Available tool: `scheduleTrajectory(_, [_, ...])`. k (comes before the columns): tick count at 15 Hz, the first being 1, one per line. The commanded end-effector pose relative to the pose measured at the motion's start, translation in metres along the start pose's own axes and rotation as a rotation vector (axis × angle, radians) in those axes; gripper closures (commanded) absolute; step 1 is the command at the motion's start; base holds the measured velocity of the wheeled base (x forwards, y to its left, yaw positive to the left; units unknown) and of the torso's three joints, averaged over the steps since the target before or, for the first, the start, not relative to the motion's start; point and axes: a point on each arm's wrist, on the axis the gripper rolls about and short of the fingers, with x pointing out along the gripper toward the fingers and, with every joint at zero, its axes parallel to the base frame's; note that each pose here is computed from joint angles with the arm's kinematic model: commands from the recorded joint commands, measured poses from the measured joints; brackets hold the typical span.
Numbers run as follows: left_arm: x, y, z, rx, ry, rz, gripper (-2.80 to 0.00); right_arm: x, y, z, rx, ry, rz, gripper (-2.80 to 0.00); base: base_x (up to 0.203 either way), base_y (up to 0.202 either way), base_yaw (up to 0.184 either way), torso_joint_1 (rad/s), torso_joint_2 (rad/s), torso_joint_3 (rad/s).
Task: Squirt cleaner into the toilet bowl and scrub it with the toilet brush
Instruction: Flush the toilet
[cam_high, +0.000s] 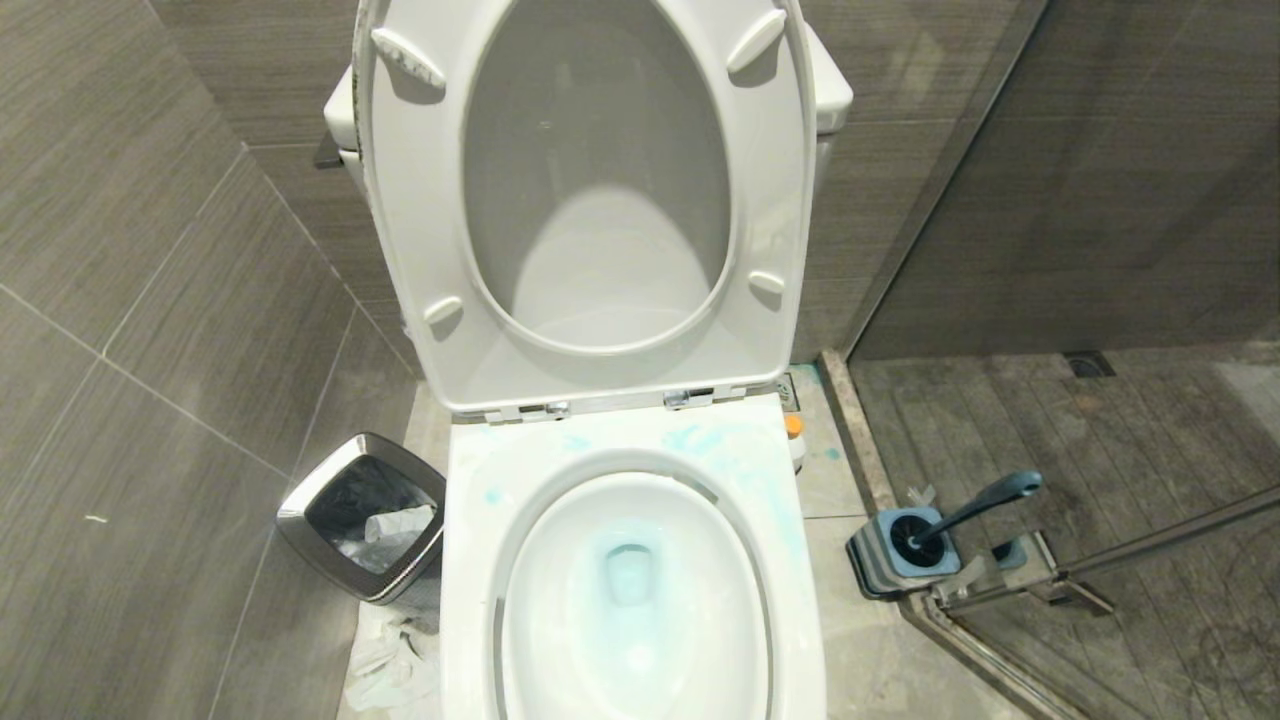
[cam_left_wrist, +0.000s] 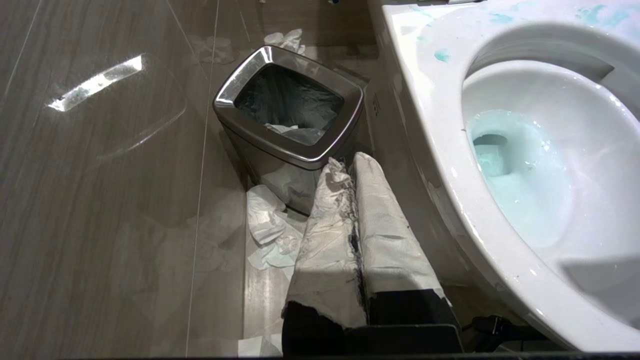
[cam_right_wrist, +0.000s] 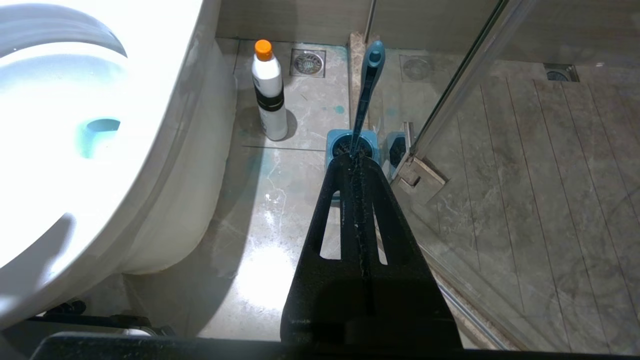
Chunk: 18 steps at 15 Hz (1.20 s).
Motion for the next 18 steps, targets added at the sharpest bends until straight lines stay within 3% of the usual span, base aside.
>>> scheduleTrajectory(1, [0.0, 0.0, 0.0001, 0.0, 0.0, 0.0, 0.0, 0.0003, 0.0, 0.0001, -0.001, 0.003, 0.001, 0.0, 0.0, 0.0, 0.0, 0.0, 0.0, 0.0])
scheduleTrajectory(18, [0.0001, 0.0, -0.0003, 0.0, 0.001, -0.001, 0.0, 0.0003, 0.0, 0.0001, -0.001, 0.003, 0.001, 0.0, 0.0, 0.0, 0.0, 0.0, 0.0, 0.0])
